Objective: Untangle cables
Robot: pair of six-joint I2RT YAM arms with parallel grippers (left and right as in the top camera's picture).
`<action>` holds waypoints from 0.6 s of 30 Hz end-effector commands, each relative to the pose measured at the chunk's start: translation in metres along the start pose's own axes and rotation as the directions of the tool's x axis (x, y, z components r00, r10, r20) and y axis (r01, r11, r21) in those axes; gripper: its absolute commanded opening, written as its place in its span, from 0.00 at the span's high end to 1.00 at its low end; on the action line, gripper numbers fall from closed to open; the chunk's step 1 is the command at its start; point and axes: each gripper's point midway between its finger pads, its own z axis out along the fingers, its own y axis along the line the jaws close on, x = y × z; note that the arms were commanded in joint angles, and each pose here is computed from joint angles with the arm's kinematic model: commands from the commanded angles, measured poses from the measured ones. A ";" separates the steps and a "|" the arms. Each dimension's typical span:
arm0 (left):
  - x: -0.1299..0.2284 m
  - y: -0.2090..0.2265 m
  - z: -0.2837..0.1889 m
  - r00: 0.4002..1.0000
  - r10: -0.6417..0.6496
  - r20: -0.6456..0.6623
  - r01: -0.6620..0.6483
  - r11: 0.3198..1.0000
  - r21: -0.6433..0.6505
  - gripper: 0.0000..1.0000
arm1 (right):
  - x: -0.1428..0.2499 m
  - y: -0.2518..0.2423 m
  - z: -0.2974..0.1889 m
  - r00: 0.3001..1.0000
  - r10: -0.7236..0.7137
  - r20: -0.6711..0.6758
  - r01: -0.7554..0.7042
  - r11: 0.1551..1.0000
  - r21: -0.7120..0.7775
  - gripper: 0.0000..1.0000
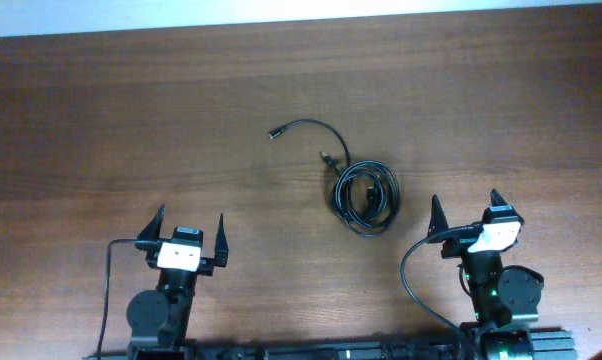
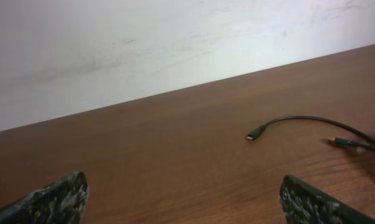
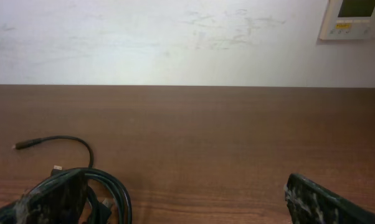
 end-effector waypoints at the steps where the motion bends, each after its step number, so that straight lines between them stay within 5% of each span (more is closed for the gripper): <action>1: 0.002 0.001 0.000 1.000 0.001 -0.005 -0.001 1.000 -0.004 0.01 | 0.003 -0.001 0.000 1.000 -0.002 -0.006 0.002 1.000 0.002 0.02; 18: -0.001 0.001 0.000 0.998 -0.060 0.004 0.060 0.998 -0.002 0.01 | 0.002 -0.001 0.000 1.000 0.002 -0.004 -0.002 1.000 0.001 0.02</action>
